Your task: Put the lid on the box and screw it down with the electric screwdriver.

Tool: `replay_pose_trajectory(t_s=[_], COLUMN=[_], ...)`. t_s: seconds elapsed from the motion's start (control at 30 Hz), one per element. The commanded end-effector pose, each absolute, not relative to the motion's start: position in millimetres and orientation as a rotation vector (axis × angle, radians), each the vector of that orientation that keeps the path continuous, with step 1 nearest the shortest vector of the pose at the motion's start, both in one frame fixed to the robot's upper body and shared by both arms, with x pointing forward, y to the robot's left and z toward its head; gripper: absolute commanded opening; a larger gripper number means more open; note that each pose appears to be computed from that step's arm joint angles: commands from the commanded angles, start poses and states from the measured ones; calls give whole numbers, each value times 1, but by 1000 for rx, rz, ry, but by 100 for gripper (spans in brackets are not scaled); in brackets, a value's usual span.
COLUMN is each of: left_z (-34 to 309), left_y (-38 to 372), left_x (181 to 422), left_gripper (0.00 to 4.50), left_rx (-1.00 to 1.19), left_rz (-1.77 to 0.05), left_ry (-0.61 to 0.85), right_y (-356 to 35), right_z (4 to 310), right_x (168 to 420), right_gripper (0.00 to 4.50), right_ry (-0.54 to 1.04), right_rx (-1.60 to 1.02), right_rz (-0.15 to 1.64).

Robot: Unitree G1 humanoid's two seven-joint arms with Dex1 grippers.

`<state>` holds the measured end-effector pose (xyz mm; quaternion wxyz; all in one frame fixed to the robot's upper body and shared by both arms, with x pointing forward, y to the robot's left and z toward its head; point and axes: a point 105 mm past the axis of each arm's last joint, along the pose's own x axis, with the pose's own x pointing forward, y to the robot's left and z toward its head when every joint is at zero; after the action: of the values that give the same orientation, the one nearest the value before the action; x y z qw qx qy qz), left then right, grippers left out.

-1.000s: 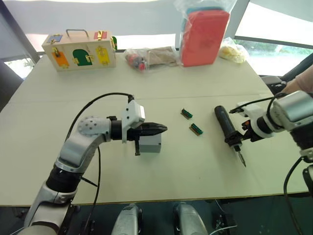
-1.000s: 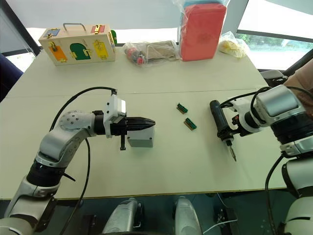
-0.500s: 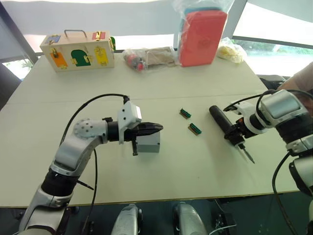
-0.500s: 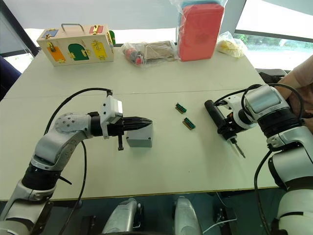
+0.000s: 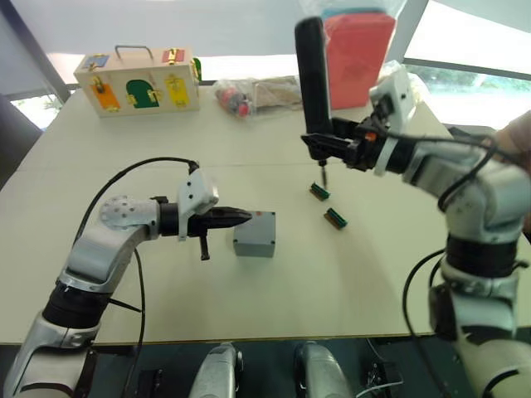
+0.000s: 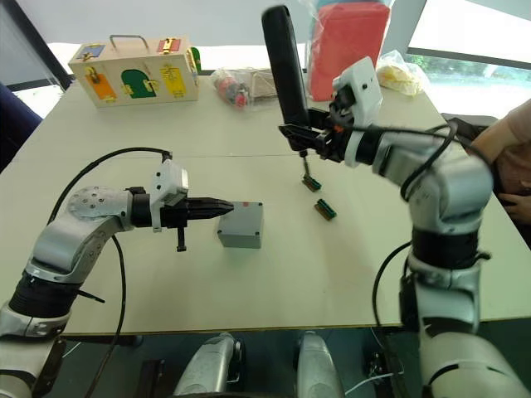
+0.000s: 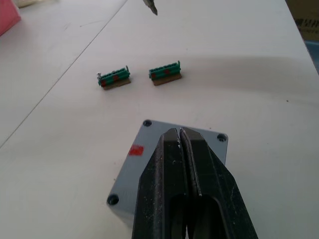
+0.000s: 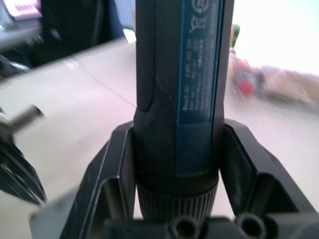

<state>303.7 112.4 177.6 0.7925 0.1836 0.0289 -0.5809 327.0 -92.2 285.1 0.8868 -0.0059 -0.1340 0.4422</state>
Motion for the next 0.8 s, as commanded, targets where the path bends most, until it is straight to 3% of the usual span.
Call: replay_pose_trajectory(t_s=[0.03,0.27,0.53,0.8], left_z=[179,164,146,143], left_y=[112,109,101,100], left_x=[306,313,321,320], left_gripper=[0,0,0,0], left_rx=[442,422,425,428], left_rz=[-1270,-1258,-1239,-1241], left_ry=[65,95,119,120], right_y=[-79,-52,-47,-47], right_z=[302,263,232,221], right_x=[300,299,306,313], right_gripper=[181,181,181,181], right_ry=[-551,-551,-485,-467], right_rx=[-23,36,61,69], right_rz=[933,905,857,827])
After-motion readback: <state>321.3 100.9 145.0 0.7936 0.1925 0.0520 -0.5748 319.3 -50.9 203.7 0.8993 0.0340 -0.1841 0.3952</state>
